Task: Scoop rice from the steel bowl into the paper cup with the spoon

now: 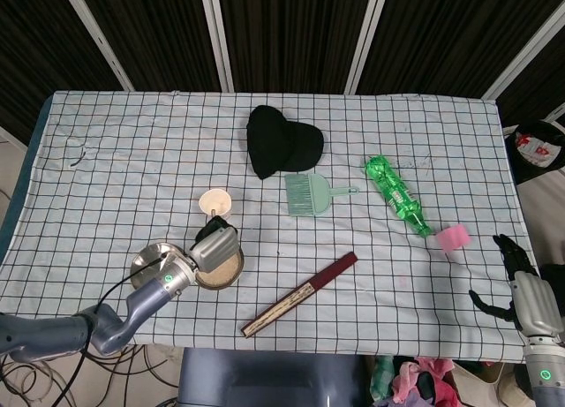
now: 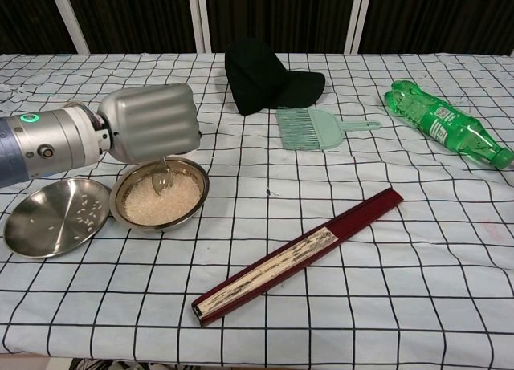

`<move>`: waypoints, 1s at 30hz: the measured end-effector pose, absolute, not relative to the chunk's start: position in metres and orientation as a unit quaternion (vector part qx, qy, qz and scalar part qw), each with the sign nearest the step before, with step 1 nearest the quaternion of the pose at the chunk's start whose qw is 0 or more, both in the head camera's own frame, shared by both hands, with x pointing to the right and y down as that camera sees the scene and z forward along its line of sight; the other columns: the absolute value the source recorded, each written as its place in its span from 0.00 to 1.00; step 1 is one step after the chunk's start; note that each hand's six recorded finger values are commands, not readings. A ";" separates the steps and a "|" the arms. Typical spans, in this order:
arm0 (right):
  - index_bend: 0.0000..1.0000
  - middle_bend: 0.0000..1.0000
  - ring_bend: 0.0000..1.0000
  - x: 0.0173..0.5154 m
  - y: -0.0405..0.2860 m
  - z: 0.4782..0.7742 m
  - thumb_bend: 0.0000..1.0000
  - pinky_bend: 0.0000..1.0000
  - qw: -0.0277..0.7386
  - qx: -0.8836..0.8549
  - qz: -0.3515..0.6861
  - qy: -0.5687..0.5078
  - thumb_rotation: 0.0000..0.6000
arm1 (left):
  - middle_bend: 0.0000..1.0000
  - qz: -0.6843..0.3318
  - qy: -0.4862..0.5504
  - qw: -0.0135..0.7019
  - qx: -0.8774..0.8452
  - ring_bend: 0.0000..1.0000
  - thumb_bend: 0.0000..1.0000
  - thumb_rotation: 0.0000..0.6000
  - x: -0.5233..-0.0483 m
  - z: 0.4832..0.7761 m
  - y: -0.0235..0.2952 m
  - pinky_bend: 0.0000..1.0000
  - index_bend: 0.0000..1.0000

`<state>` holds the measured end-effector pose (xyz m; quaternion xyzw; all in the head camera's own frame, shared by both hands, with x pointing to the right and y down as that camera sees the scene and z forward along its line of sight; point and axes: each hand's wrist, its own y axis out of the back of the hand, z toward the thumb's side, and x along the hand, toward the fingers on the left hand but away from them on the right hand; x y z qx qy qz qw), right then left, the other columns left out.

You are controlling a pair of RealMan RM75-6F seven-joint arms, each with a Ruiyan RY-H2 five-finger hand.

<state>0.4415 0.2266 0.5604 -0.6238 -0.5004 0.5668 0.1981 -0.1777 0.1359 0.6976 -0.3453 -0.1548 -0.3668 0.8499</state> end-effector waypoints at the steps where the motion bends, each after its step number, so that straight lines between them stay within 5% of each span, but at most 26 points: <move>1: 0.00 0.00 0.00 0.441 0.227 0.560 0.21 0.17 0.197 -0.624 0.566 -0.501 1.00 | 1.00 -0.366 -0.158 0.851 -0.343 1.00 0.47 1.00 -0.179 0.698 0.136 1.00 0.74; 30: 0.00 0.00 0.00 0.442 0.226 0.559 0.21 0.17 0.194 -0.624 0.563 -0.507 1.00 | 1.00 -0.347 -0.172 0.852 -0.353 1.00 0.47 1.00 -0.169 0.707 0.160 1.00 0.74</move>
